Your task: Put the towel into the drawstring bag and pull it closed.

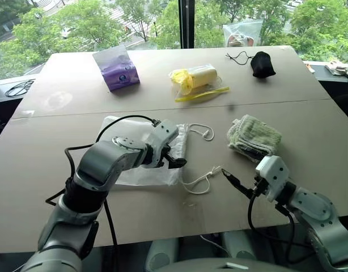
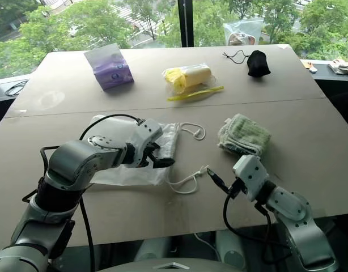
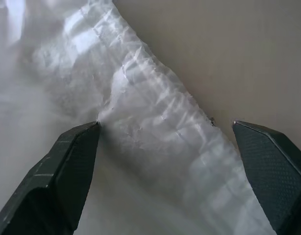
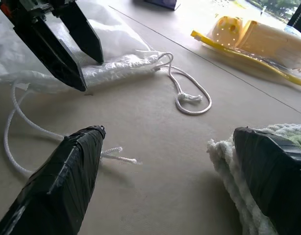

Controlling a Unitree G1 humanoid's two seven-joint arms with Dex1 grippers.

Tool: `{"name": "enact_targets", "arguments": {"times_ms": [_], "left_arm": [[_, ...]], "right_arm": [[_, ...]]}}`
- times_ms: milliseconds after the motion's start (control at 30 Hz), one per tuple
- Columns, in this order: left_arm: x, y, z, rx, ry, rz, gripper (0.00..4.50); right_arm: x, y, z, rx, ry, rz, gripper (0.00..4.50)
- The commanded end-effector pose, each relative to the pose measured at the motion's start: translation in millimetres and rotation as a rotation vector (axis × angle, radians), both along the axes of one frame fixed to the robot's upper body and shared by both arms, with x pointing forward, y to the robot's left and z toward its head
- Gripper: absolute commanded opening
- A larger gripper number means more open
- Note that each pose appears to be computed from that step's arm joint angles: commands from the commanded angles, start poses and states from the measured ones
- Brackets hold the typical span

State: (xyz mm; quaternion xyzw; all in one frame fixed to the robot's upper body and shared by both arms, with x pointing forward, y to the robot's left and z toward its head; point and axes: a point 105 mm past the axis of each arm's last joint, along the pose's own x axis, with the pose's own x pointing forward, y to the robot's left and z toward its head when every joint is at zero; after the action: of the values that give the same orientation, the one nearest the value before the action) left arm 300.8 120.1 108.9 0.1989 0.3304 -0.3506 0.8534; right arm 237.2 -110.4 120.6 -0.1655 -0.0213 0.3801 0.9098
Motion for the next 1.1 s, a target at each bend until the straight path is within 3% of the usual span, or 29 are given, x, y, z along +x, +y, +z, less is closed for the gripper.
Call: {"name": "enact_targets", "arguments": {"times_ms": [33, 67, 333, 400, 533, 667, 767, 967, 1100], "left_arm": [[0.6, 1.5, -7.4, 0.033, -0.036, -0.059, 3.9], [3.3, 1.1, -5.9, 0.03, -0.056, -0.085, 3.81], [35.2, 45.7, 23.1, -0.023, -0.135, -0.405, 0.24], [41.5, 66.1, 33.9, -0.038, -0.116, -0.447, 0.07], [34.9, 89.4, 59.7, -0.149, -0.01, -0.536, 0.07], [39.5, 103.6, 62.4, -0.08, -0.031, -0.558, 0.07], [39.4, 102.3, 56.9, -0.098, -0.03, -0.538, 0.76], [39.4, 104.8, 39.8, -0.109, -0.138, -0.381, 3.36], [38.0, 107.9, 26.7, -0.058, -0.18, -0.286, 3.36]], "right_arm": [[-1.8, 1.9, 11.3, 0.008, -0.04, 0.019, 4.5], [-1.7, 2.2, 11.3, 0.008, -0.04, 0.019, 4.5], [-1.6, 3.8, 9.6, 0.009, -0.044, 0.016, 4.5], [-1.8, 3.9, 9.3, 0.01, -0.047, 0.012, 4.5], [-2.1, 4.4, 9.2, 0.013, -0.054, 0.002, 4.5], [-1.5, 7.0, 8.6, 0.021, -0.058, -0.001, 4.5], [-1.4, 9.7, 6.9, 0.028, -0.056, 0.004, 4.5], [-0.9, 10.2, 5.4, 0.017, -0.063, 0.021, 4.5], [1.0, 12.1, 8.2, 0.033, -0.07, 0.017, 4.5]]}}
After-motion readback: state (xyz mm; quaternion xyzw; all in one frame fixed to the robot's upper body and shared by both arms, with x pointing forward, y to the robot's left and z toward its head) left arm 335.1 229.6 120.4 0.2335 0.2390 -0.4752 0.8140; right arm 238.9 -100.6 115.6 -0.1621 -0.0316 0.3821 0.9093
